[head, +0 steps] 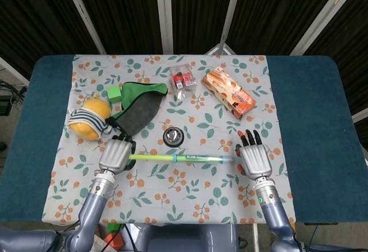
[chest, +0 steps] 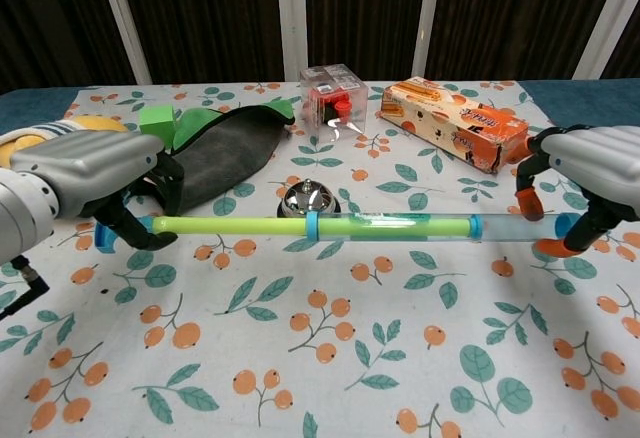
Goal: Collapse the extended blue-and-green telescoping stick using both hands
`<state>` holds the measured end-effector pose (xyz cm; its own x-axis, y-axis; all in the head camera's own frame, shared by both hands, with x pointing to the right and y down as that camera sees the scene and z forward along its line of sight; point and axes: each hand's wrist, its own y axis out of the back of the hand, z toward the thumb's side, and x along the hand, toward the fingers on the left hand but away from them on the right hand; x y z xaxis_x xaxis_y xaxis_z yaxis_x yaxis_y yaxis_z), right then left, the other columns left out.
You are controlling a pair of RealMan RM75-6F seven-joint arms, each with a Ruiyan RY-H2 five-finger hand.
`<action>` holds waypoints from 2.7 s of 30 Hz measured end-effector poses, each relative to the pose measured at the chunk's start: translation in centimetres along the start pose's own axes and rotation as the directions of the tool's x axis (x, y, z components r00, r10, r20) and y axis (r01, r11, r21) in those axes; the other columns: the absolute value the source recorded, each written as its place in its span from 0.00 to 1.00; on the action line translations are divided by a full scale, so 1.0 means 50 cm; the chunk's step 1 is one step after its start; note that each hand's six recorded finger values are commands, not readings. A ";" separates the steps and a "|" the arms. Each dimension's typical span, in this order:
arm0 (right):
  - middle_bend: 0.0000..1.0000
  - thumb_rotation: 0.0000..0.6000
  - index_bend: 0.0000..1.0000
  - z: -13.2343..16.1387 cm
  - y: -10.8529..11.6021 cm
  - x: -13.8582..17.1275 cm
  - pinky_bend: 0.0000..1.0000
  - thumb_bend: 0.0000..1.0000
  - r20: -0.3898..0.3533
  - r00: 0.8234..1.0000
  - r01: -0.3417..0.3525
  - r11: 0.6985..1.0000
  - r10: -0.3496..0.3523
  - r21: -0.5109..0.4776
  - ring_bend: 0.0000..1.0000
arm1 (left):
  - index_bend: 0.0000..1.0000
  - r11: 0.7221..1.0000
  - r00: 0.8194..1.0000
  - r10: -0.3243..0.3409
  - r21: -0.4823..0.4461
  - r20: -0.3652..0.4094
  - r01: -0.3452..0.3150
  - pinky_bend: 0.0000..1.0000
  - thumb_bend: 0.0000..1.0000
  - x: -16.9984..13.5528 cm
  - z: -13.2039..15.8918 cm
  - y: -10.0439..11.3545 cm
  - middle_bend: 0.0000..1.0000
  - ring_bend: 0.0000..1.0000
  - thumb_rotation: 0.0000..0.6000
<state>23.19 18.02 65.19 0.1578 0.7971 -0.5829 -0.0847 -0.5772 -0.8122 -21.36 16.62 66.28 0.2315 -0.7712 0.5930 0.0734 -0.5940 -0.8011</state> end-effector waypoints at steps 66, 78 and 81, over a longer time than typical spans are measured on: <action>0.00 1.00 0.00 0.022 0.006 0.030 0.00 0.32 0.000 0.999 -0.037 0.996 0.037 0.079 0.00 | 0.18 0.997 1.000 0.010 -0.083 0.012 -0.009 0.10 0.18 -0.041 -0.009 0.008 0.10 0.04 1.00; 0.00 1.00 0.00 -0.151 0.039 0.128 0.00 0.32 0.061 0.997 0.040 0.999 -0.038 -0.032 0.00 | 0.07 0.981 0.988 0.154 -0.123 0.018 -0.150 0.00 0.16 -0.183 -0.181 0.066 0.00 0.00 1.00; 0.00 1.00 0.00 -0.196 0.045 0.170 0.00 0.32 0.077 0.995 0.065 0.996 -0.060 -0.059 0.00 | 0.04 0.975 0.984 0.177 -0.133 -0.025 -0.179 0.00 0.16 -0.233 -0.247 0.071 0.00 0.00 1.00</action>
<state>34.00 21.75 58.65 0.0862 0.8418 -0.5328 -0.0163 -0.5335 -0.8456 -35.78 20.69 57.52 0.2163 -0.8697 0.4437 -0.0993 -0.4717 -0.8762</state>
